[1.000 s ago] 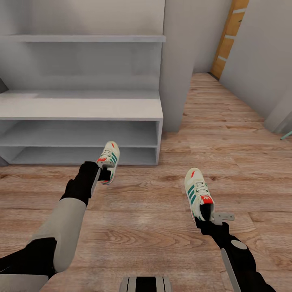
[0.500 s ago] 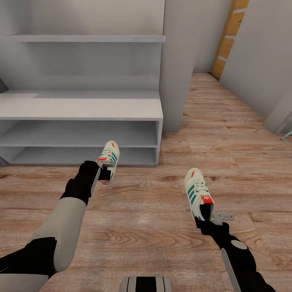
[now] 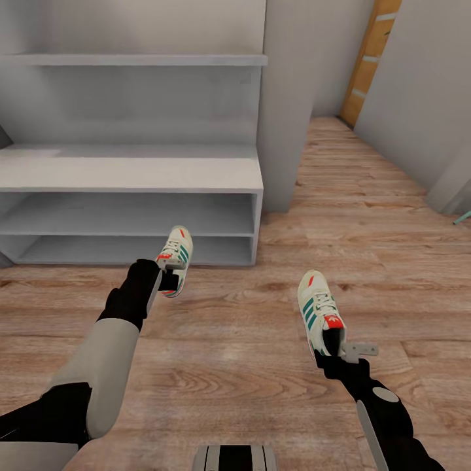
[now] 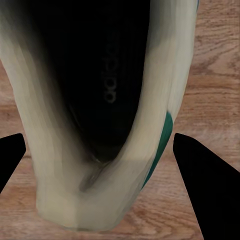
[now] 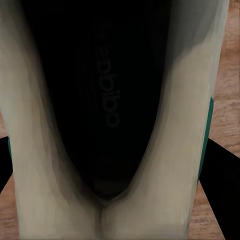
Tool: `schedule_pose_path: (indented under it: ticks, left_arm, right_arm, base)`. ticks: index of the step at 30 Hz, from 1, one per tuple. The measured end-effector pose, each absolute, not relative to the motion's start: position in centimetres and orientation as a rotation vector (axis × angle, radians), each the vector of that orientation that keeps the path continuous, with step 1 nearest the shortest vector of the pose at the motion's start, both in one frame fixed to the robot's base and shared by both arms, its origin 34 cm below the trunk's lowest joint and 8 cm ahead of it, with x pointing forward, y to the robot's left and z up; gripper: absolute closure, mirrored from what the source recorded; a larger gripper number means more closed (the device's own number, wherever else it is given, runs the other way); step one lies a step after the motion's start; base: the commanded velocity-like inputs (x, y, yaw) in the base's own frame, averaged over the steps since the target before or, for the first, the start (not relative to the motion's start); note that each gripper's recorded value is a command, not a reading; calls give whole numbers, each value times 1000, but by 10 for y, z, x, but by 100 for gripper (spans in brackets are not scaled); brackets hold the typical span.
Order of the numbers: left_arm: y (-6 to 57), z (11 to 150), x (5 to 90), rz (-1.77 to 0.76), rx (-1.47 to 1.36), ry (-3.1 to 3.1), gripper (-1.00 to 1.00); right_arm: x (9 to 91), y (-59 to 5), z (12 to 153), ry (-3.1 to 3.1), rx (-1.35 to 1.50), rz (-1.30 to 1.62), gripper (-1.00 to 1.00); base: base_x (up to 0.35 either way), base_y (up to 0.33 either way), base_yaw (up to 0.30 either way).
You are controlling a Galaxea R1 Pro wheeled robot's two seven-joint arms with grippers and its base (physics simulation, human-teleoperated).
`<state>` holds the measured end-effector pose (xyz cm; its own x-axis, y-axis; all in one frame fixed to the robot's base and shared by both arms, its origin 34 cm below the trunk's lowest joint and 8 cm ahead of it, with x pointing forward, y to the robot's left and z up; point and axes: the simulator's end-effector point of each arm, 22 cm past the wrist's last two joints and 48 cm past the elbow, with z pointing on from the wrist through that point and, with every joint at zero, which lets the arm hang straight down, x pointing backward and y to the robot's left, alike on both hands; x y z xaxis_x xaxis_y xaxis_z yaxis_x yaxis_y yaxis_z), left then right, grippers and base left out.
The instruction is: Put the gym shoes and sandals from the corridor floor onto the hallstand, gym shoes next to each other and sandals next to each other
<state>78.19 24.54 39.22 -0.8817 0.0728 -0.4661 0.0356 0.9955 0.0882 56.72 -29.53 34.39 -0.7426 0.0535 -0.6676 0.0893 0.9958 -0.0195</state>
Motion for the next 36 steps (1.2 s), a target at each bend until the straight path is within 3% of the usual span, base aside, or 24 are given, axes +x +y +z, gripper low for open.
schedule_pose_path:
  ticks: [19,36]
  left_arm:
    - [247,393,787,110,72,2637,100]
    - [246,393,787,108,75,2636,100]
  right_arm:
    - [565,-295,338,2421,99,-66,100]
    - [565,-296,338,2421,99,-66,100]
  base:
    - [6,0,0]
    - [181,0,0]
